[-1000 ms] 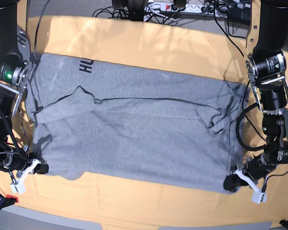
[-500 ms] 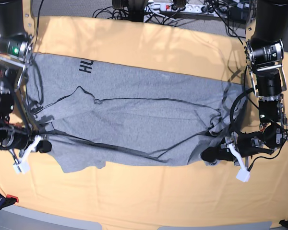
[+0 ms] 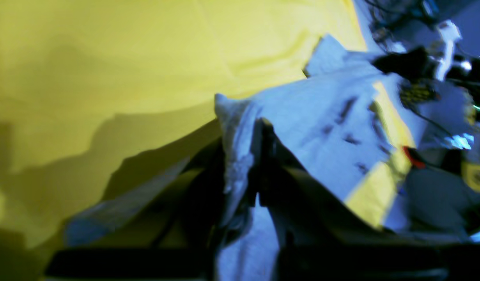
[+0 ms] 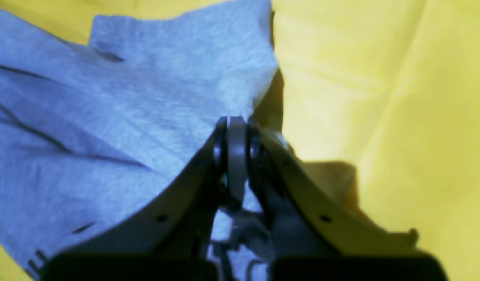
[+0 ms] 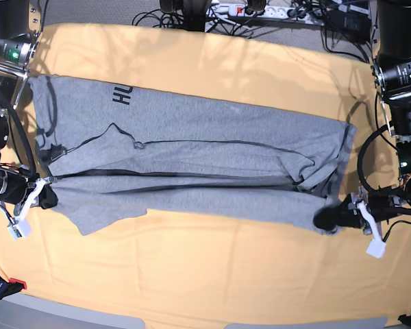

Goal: Layout the t-shirt on the table in an organized manner, then fold the t-shirt properly
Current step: 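Fold the hem over toward the shoulder edge with both grippers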

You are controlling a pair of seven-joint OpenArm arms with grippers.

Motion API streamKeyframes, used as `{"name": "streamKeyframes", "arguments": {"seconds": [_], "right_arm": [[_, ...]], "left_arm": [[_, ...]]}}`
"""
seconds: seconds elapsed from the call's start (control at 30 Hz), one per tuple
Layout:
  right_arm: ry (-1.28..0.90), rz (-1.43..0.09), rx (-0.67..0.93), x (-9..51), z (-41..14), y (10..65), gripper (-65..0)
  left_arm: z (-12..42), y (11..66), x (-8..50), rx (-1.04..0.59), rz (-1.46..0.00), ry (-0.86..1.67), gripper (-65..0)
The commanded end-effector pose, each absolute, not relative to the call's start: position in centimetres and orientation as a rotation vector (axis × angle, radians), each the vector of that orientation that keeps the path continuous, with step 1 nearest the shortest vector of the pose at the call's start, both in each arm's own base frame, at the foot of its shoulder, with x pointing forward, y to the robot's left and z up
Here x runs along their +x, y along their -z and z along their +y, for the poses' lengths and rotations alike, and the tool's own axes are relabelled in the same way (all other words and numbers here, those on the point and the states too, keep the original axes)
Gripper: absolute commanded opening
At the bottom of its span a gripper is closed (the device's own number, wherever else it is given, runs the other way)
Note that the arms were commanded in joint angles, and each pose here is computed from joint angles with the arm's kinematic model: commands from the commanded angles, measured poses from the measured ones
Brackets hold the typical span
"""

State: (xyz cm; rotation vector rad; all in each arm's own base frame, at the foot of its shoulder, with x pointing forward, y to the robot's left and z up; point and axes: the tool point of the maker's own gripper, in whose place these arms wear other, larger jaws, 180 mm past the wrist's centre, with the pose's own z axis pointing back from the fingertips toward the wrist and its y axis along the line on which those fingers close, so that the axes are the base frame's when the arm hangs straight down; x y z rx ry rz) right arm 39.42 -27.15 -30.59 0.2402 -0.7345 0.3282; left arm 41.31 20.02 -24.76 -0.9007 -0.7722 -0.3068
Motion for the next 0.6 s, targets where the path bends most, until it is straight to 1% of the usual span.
{"name": "streamKeyframes", "arguments": {"seconds": [0.0,0.07,0.3,0.43,0.57], "right_arm": [[-0.341,-0.792,0.240,40.3,-27.6,28.2,-65.0],[-0.343,-0.784,0.276,40.0,-27.0,28.2,-65.0],[-0.346,-0.768,0.303,39.7,-26.8,28.1,-65.0],[-0.349,-0.743,0.296,39.3,-27.0,28.4,-65.0],[-0.354,-0.716,0.308,38.9,-26.8,28.6,-65.0]], "left_arm": [[20.3,21.4,42.4,-0.934,-0.871,0.325,-65.0],[20.1,20.6,42.4,-0.972,-0.895,0.321,-65.0],[20.8,20.3,42.3,-0.952,-0.900,0.324,-65.0],[21.2,21.0,41.8,-0.942,-0.884,0.314,-65.0],[21.3,22.8,40.9,-0.943,-0.844,0.293,-65.0]]}}
